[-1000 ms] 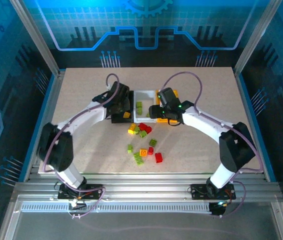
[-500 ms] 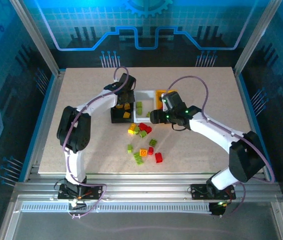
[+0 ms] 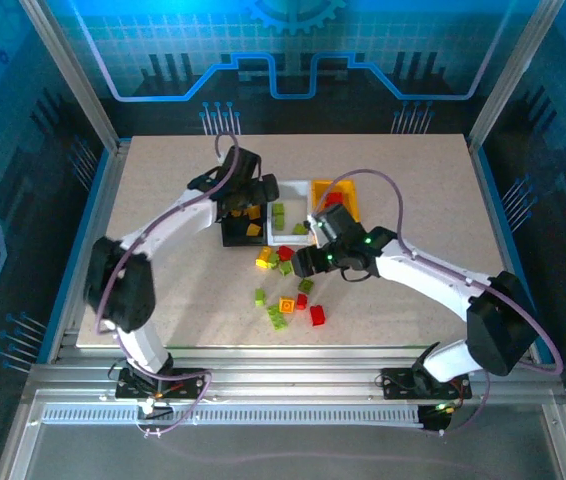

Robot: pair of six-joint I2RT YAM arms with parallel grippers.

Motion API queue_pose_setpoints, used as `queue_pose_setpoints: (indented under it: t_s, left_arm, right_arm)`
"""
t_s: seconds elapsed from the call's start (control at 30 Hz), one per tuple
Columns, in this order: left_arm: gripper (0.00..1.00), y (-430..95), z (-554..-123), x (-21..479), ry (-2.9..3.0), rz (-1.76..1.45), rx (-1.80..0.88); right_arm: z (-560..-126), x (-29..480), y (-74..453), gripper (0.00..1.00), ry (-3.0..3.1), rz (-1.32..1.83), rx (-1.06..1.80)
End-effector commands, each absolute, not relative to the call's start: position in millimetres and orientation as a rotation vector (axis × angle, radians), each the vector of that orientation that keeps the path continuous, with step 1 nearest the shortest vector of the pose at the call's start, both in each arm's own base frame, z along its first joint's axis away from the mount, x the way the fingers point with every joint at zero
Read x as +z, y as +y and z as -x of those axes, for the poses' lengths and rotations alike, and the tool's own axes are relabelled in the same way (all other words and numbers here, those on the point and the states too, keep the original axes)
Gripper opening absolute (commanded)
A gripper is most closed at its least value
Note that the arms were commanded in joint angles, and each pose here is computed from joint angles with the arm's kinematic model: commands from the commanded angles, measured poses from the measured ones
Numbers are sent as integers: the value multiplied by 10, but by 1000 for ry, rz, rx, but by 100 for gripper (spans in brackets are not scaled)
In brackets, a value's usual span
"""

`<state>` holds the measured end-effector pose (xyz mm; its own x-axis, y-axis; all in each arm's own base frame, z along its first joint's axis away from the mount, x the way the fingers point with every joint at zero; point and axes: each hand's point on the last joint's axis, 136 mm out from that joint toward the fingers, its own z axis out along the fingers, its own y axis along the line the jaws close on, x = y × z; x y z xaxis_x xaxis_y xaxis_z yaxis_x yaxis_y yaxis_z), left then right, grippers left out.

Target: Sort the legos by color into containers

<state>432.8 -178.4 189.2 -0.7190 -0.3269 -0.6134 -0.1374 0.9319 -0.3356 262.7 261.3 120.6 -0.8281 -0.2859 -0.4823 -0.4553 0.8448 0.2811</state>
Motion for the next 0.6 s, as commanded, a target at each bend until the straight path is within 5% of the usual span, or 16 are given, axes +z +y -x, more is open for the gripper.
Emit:
queue_pose_setpoints:
  t_s: [0.0, 0.27, 0.57]
  left_arm:
    - [99, -2024, -3990, 2238, 2300, 255, -502]
    - [99, -2026, -3163, 2049, 2306, 180, -528]
    - [99, -1735, -2757, 1820, 2331, 237, -529]
  right_arm:
    - [-2426, 981, 2559, 75, 2654, 633, 432]
    - [-2582, 689, 2590, 78, 2732, 348, 330]
    - [-2677, 343, 2647, 76, 2805, 217, 158]
